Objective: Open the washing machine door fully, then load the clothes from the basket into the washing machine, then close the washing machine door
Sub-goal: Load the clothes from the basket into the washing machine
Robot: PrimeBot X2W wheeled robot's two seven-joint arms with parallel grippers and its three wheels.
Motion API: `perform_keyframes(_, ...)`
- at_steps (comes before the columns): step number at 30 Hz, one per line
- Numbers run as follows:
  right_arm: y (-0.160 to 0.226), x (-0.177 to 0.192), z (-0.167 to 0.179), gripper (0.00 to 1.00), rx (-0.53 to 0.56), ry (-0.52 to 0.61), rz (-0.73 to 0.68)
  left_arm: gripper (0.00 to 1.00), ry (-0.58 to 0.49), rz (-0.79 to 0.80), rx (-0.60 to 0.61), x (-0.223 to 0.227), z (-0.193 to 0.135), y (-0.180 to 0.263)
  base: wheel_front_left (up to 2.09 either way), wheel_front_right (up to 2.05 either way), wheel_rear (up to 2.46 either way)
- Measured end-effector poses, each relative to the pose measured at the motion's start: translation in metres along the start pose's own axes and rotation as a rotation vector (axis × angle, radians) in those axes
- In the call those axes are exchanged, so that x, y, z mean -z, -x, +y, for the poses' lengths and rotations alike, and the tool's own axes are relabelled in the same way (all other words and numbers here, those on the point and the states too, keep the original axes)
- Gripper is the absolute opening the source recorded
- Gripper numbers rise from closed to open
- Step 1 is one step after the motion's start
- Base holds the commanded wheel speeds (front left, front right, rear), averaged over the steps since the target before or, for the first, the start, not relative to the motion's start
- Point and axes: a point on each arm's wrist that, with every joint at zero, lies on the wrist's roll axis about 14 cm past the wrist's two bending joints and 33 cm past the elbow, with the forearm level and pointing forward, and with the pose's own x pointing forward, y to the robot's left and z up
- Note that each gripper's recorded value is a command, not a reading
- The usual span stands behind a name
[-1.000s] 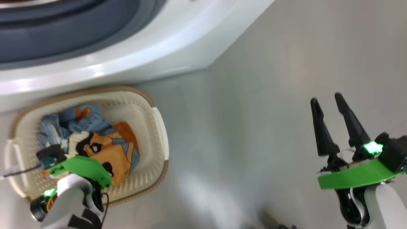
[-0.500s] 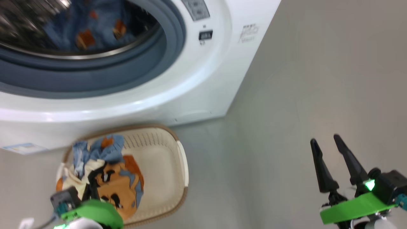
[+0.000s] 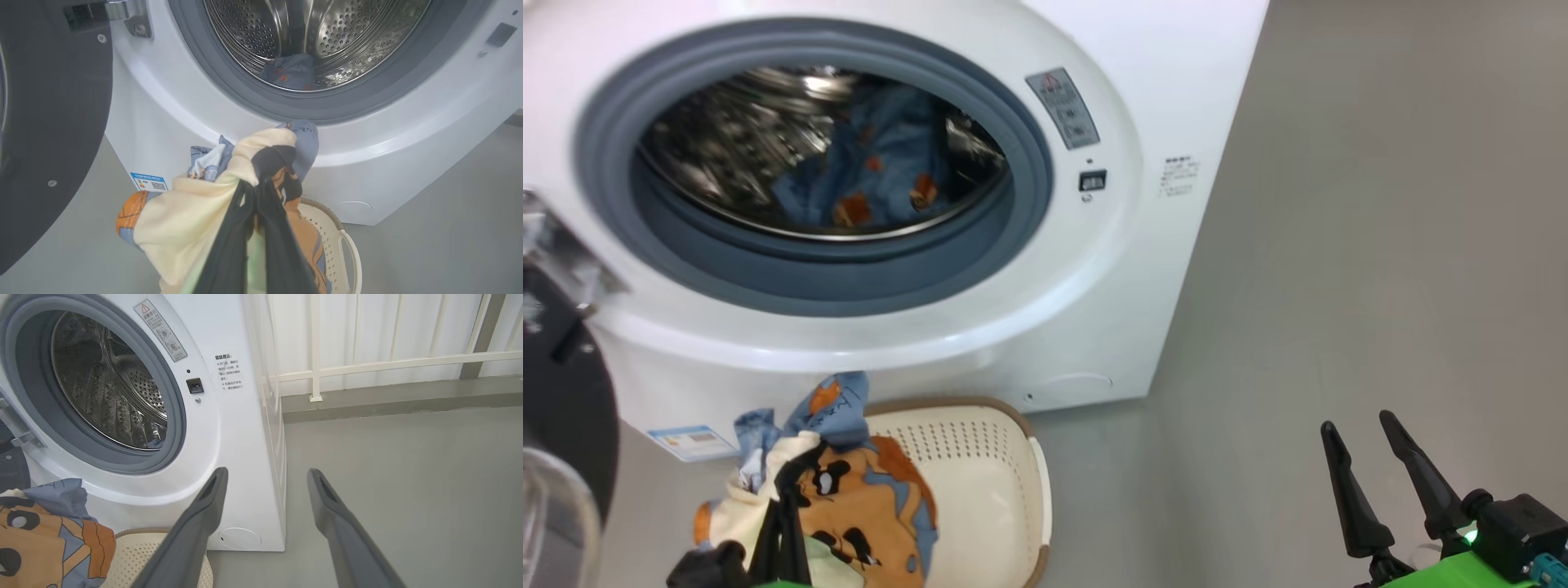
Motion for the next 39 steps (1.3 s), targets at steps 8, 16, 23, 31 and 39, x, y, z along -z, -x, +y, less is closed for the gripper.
perform_keyframes(8, 0.014, -0.009, 0.01, 1.0, -0.023, -0.008, -0.033, 0.0, -0.03, -0.098, 0.001, -0.026, 0.005, 0.031, 0.0, 0.0, 0.0)
perform_keyframes(16, 0.018, -0.012, 0.02, 1.0, -0.051, 0.0, -0.045, 0.0, -0.061, -0.203, 0.031, -0.055, 0.0, 0.05, 0.0, 0.0, 0.0)
perform_keyframes(23, 0.019, -0.015, 0.024, 1.0, -0.057, -0.003, -0.058, 0.0, -0.087, -0.279, 0.06, -0.076, -0.008, 0.06, 0.0, 0.0, 0.0)
perform_keyframes(31, 0.021, -0.016, 0.021, 1.0, -0.051, 0.002, -0.059, 0.0, -0.089, -0.295, 0.072, -0.081, -0.012, 0.061, 0.0, 0.0, 0.0)
perform_keyframes(39, 0.023, -0.012, 0.022, 1.0, -0.05, -0.001, -0.045, 0.0, -0.086, -0.3, 0.085, -0.083, -0.016, 0.058, 0.0, 0.0, 0.0)
